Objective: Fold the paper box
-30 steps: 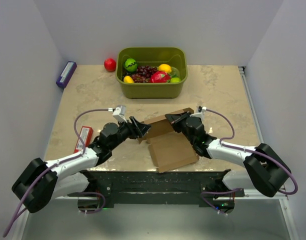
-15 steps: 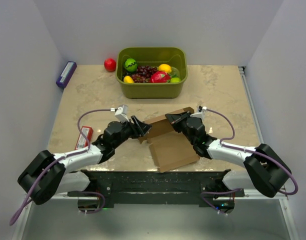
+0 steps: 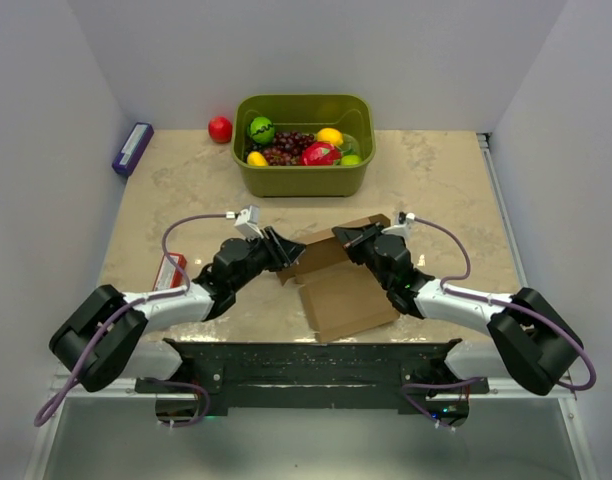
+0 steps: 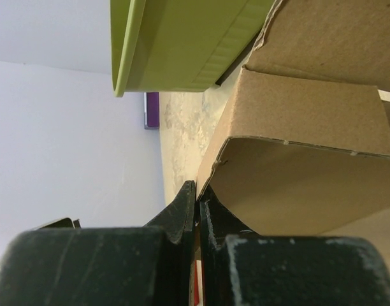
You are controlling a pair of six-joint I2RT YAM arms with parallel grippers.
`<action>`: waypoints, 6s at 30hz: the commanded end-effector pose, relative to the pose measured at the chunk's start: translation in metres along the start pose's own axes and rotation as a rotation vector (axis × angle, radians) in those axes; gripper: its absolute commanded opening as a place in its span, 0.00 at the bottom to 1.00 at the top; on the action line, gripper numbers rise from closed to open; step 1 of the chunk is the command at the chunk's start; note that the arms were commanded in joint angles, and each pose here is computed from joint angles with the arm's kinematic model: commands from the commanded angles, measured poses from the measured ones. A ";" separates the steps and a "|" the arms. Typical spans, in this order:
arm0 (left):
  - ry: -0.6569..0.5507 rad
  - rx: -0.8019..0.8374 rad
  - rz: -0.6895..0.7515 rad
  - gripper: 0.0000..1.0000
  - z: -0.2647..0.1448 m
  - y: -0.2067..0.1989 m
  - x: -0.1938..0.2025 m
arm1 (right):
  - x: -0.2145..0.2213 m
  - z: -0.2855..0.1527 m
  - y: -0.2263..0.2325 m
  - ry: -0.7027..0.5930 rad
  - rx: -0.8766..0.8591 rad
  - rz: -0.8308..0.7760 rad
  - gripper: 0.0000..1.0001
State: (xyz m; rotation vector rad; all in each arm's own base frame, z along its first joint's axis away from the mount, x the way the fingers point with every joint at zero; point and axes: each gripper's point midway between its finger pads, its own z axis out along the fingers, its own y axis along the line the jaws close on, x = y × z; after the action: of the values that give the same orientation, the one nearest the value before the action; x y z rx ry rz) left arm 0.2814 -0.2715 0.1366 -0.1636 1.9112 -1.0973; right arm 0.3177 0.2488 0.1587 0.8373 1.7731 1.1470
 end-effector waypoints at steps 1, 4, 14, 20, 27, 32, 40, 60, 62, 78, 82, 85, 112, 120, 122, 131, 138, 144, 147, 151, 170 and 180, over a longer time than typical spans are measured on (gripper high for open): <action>-0.077 0.150 -0.014 0.41 0.007 -0.042 -0.027 | -0.001 -0.004 0.000 -0.010 -0.013 -0.040 0.00; -0.085 0.156 0.013 0.44 0.004 -0.043 -0.028 | -0.002 -0.005 0.000 -0.011 -0.011 -0.039 0.00; 0.016 0.127 0.335 0.63 -0.017 -0.011 0.004 | -0.007 -0.009 -0.006 -0.034 0.015 -0.033 0.00; 0.071 0.079 0.438 0.46 -0.027 0.013 0.022 | -0.008 -0.010 -0.009 -0.038 0.026 -0.034 0.00; 0.116 0.001 0.511 0.33 -0.028 0.039 0.037 | -0.005 -0.007 -0.010 -0.032 0.026 -0.033 0.00; 0.157 -0.050 0.555 0.26 -0.023 0.055 0.049 | -0.005 -0.007 -0.011 -0.030 0.024 -0.031 0.00; 0.119 -0.195 0.566 0.16 -0.014 0.077 0.045 | -0.005 -0.007 -0.008 -0.030 0.015 -0.034 0.00; 0.024 -0.168 0.482 0.13 0.019 0.051 0.060 | 0.001 -0.003 -0.013 -0.009 0.016 -0.031 0.00; 0.015 -0.159 0.479 0.13 0.022 0.048 0.059 | 0.001 -0.003 -0.013 -0.010 0.016 -0.031 0.00; 0.096 -0.165 0.467 0.11 0.025 0.061 0.087 | -0.001 -0.005 -0.019 -0.021 0.037 -0.031 0.00; 0.040 -0.126 0.483 0.23 0.015 0.042 0.066 | -0.002 -0.007 -0.021 -0.019 0.048 -0.027 0.00; 0.024 -0.032 0.513 0.42 0.001 0.022 0.058 | -0.006 -0.009 -0.019 -0.034 0.054 -0.038 0.00; -0.151 -0.168 0.374 0.68 -0.043 0.043 -0.081 | -0.012 -0.014 -0.020 -0.055 0.064 -0.051 0.00; -0.052 -0.176 0.350 0.70 -0.021 0.078 -0.048 | -0.010 -0.014 -0.023 -0.050 0.071 -0.053 0.00; -0.008 -0.175 0.359 0.71 -0.015 0.087 -0.036 | -0.011 -0.014 -0.023 -0.052 0.071 -0.051 0.00; 0.124 -0.075 0.410 0.71 0.002 0.085 0.006 | -0.011 -0.012 -0.023 -0.055 0.076 -0.050 0.00; 0.175 -0.061 0.438 0.71 -0.002 0.074 0.032 | -0.010 -0.011 -0.025 -0.052 0.083 -0.050 0.00; 0.190 -0.051 0.430 0.71 -0.008 0.065 0.045 | -0.009 -0.010 -0.026 -0.051 0.088 -0.052 0.00; 0.184 -0.050 0.423 0.71 -0.013 0.062 0.046 | -0.010 -0.010 -0.027 -0.052 0.090 -0.051 0.00; 0.165 -0.028 0.416 0.71 -0.021 0.057 0.045 | -0.009 -0.010 -0.026 -0.053 0.089 -0.052 0.00; 0.102 0.183 0.490 0.70 -0.030 0.022 0.056 | -0.008 -0.034 -0.008 -0.033 -0.135 -0.117 0.00; 0.007 0.134 0.562 0.56 -0.025 0.018 0.031 | 0.002 -0.032 0.025 0.007 -0.295 -0.114 0.00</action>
State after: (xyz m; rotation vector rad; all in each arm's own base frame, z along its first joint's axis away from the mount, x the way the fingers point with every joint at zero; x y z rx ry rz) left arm 0.2325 -0.2604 0.0762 0.4226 1.8618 -0.8936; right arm 0.2889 0.2349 0.1667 0.6454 1.6589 1.2256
